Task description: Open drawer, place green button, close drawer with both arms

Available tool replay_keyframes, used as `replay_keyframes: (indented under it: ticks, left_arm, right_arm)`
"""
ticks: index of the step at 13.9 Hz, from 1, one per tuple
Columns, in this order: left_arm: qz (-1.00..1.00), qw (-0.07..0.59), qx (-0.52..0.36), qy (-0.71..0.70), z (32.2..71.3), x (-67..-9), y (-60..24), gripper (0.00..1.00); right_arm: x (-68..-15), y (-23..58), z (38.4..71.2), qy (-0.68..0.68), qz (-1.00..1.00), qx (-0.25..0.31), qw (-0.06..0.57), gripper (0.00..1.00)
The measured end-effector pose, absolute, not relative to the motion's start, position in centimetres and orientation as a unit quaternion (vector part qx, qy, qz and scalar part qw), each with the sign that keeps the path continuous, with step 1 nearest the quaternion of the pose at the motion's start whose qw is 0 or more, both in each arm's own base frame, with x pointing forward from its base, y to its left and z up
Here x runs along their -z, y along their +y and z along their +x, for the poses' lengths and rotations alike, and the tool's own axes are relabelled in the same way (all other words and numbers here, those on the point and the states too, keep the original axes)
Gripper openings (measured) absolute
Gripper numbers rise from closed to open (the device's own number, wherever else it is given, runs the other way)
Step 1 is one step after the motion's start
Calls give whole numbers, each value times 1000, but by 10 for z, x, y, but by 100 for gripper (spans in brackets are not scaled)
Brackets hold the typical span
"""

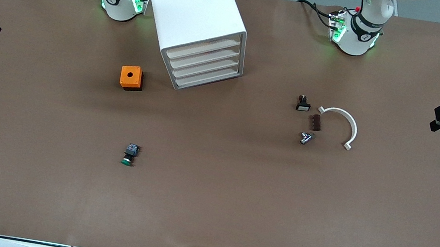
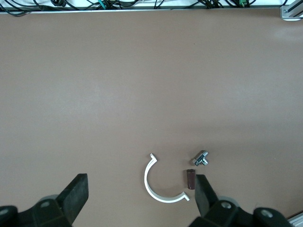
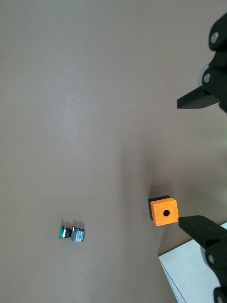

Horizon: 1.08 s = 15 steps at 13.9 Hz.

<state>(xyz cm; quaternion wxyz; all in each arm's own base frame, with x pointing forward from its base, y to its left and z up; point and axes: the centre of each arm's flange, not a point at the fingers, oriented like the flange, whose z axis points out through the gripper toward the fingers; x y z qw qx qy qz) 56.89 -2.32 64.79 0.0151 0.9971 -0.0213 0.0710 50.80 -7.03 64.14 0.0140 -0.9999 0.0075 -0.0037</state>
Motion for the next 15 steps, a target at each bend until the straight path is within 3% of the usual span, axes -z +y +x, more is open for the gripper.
replay_keyframes:
  ticks: [7, 15]
  left_arm:
    - [998, 16, -58, -10, 577, -633, -10, 100]
    - [1000, 26, 9, -13, 610, -555, -11, 100]
  right_arm:
    - [-641, -70, 508, 8, -1000, 4, 14, 100]
    - [-638, -78, 510, 15, -1000, 1, 13, 100]
